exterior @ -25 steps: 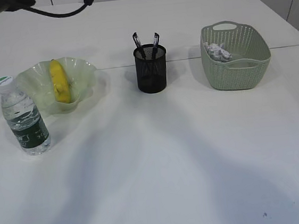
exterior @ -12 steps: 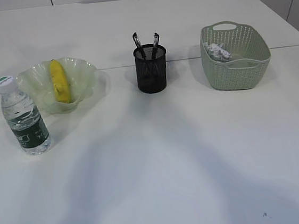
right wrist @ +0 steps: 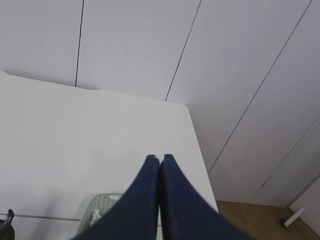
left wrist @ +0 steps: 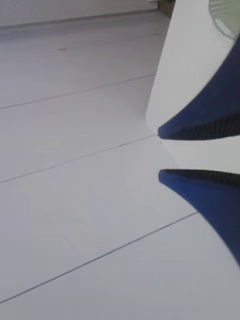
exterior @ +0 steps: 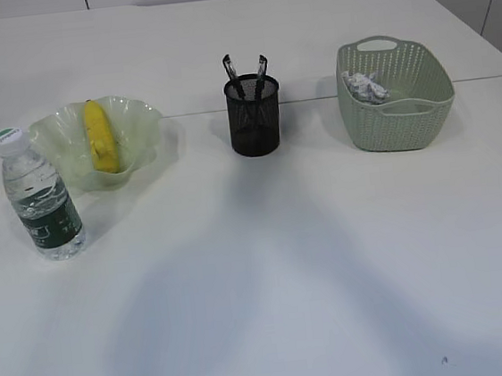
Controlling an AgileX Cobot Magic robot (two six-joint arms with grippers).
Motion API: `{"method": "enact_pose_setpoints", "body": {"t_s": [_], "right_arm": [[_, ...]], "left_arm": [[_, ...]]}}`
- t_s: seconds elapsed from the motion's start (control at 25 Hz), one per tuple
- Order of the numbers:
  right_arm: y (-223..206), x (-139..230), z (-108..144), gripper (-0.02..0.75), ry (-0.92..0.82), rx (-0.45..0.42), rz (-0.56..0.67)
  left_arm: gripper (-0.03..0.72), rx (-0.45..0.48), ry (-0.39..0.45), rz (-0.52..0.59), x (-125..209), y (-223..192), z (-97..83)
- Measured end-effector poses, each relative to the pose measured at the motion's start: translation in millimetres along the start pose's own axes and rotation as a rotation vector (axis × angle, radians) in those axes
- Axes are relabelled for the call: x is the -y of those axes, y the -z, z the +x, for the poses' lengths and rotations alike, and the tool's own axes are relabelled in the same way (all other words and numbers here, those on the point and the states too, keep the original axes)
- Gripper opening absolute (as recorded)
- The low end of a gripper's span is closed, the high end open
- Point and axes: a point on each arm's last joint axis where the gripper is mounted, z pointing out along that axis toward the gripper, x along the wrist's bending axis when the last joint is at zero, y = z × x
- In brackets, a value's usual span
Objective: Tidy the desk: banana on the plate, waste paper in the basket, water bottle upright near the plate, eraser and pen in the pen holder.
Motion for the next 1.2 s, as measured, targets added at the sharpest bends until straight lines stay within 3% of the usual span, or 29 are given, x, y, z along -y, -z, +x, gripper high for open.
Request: {"method": "enact_pose_setpoints", "body": {"t_s": [0.2, 0.6, 1.0, 1.2], "right_arm": [[16.3, -5.5, -11.1, -0.013, -0.016, 0.009, -0.023], [74.1, -16.1, -49.3, -0.013, -0.081, 0.041, -0.073], [124.4, -12.0, -80.8, -0.013, -0.129, 0.067, -0.085], [156.7, -8.4, -100.7, -0.013, -0.155, 0.084, -0.108]], "left_arm": [[0.137, -0.091, -0.047, 0.076, -24.0, 23.4, 6.5], [0.137, -0.320, 0.017, 0.151, -87.5, 96.7, 18.3], [0.137, -0.537, 0.035, 0.202, -147.7, 193.6, 11.7], [0.065, -0.582, 0.028, 0.159, -175.0, 240.3, 1.1]]}}
